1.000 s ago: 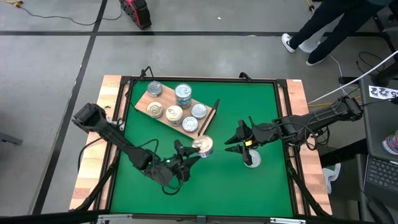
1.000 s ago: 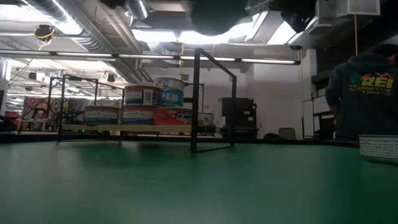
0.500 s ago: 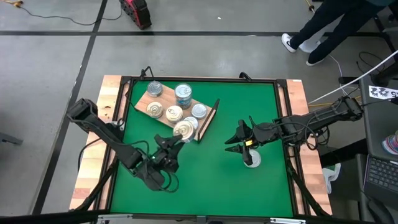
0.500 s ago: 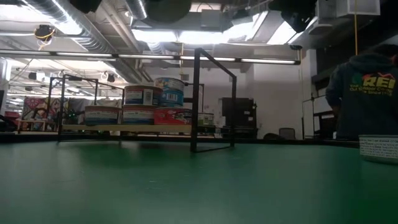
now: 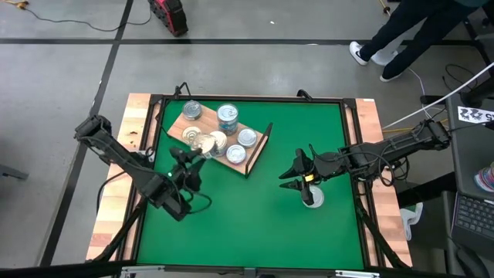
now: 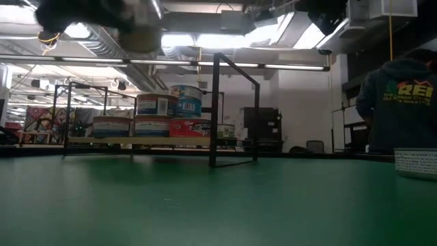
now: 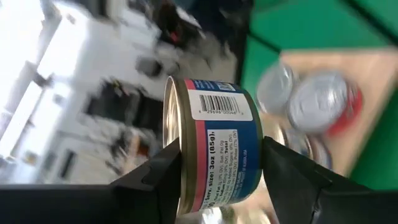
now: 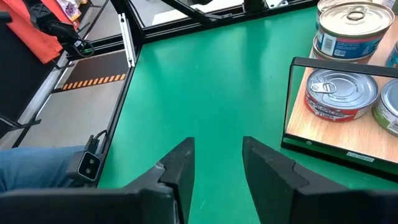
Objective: Stack canned seafood by type on shelf
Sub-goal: Stack the blue tuna can on top of the blue tuna can
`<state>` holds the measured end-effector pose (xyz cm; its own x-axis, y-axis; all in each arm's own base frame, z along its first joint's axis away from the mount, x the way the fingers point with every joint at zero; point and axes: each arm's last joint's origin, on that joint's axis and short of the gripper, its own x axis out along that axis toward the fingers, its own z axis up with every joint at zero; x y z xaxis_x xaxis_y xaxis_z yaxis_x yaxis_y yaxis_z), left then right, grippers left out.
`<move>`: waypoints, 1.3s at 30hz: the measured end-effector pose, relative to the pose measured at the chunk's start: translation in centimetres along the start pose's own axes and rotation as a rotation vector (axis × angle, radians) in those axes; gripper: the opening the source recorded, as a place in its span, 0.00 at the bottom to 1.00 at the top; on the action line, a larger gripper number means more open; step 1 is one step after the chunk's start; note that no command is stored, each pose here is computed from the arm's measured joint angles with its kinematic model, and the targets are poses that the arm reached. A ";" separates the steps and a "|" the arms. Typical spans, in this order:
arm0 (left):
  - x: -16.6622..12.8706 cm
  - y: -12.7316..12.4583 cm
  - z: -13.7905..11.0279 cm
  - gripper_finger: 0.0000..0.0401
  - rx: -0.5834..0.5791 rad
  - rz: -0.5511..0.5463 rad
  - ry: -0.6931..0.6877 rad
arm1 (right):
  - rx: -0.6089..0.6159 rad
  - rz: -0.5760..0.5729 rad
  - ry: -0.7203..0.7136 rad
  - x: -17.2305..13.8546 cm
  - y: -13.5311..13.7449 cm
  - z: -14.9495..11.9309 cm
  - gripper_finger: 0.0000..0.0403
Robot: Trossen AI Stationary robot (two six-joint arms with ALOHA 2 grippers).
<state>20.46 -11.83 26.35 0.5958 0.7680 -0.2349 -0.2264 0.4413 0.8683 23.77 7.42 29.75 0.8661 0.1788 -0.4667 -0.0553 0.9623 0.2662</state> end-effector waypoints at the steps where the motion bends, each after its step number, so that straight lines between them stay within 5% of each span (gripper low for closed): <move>1: 0.1 0.3 -0.5 0.46 -0.011 -0.025 0.036 | 0.000 0.000 0.000 0.0 0.0 0.0 0.33; 8: 1.8 0.5 -3.5 0.46 -0.035 -0.077 0.283 | -0.001 -0.014 -0.006 0.0 0.0 0.0 0.33; 16: 4.2 -1.2 -6.4 0.46 -0.006 -0.050 0.406 | -0.001 -0.024 -0.010 0.0 -0.1 0.0 0.33; 39: 9.9 -0.5 -7.0 0.46 -0.050 -0.140 0.607 | -0.028 -0.024 -0.010 0.0 -0.1 0.0 0.33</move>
<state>21.09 -1.24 20.54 0.0817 0.8217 -0.5641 -0.2224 0.5667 0.7933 23.81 7.35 29.77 0.8724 0.1533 -0.4640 -0.0479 0.9718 0.2310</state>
